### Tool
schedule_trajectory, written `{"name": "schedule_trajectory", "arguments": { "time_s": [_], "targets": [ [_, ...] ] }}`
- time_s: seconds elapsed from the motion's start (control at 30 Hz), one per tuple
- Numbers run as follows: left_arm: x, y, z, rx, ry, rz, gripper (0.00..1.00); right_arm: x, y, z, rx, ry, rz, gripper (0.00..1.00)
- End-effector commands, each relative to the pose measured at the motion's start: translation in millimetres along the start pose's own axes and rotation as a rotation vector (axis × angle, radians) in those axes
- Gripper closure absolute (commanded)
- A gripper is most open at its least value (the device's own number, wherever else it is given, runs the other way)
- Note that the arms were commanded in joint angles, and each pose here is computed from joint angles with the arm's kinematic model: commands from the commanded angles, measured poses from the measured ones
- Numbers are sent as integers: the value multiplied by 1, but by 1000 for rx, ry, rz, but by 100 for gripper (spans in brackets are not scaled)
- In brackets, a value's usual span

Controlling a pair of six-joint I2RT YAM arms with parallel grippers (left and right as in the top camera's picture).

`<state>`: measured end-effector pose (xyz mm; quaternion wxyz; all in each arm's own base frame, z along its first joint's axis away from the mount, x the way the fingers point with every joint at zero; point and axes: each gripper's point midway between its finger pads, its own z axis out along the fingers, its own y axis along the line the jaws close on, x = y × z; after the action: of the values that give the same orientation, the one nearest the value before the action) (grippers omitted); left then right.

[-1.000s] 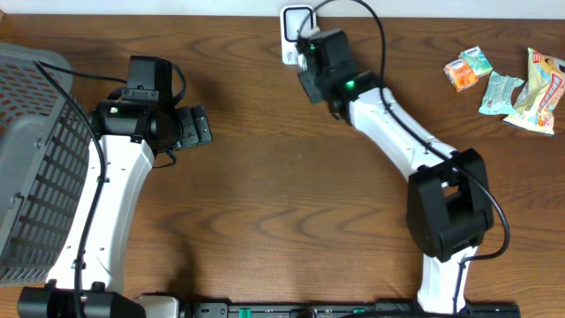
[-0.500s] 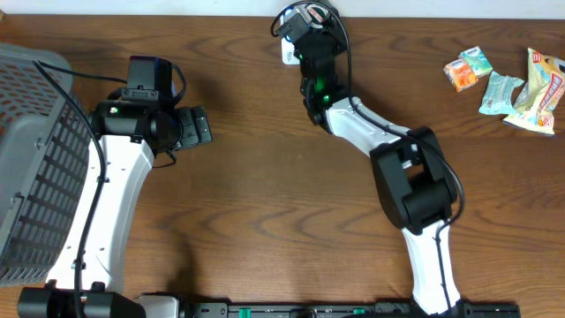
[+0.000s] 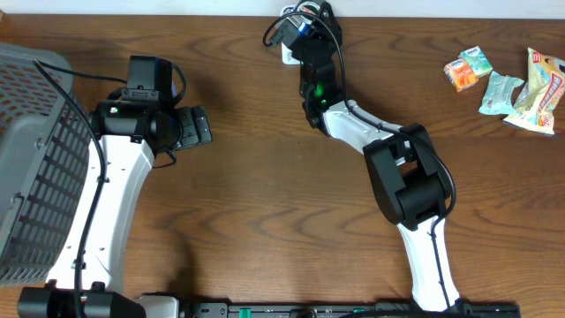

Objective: Scan the item barcode
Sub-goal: 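Hold the Zam-Buk tin up to the scanner face, then carry the Zam-Buk tin right and release it onto the item pile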

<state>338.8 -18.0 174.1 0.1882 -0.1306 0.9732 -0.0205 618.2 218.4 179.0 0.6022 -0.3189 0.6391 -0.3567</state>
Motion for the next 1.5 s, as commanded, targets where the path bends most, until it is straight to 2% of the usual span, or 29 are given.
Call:
{"name": "schedule_trajectory", "arguments": {
  "time_s": [0.0,0.2,0.43,0.67,0.8,0.93,1.07,1.17,1.27,1.3,1.47],
  "targets": [
    [-1,2,0,-13,-2,5,2,4,-1,6,-14,-13,-8,49],
    [-1,2,0,-13,-2,5,2,16,12,7,-73,22,-43,49],
    [-1,2,0,-13,-2,5,2,17,0,9,-24,30,-24,45],
    [-1,2,0,-13,-2,5,2,31,-54,12,124,104,29,43],
    [-1,2,0,-13,-2,5,2,81,-105,19,250,246,80,43],
    [-1,2,0,-13,-2,5,2,172,-154,12,425,516,144,43],
    [-1,2,1,-13,-1,5,2,267,-184,-8,517,790,138,42],
    [-1,2,1,-13,-1,5,2,317,-195,-23,519,931,107,35],
    [-1,2,0,-13,-1,5,2,348,-199,-37,518,1025,93,27],
    [-1,2,1,-13,-1,5,2,355,-202,-41,539,1043,109,21],
    [-1,2,0,-13,-2,5,3,362,-211,-53,625,1074,152,10]
  ]
}}
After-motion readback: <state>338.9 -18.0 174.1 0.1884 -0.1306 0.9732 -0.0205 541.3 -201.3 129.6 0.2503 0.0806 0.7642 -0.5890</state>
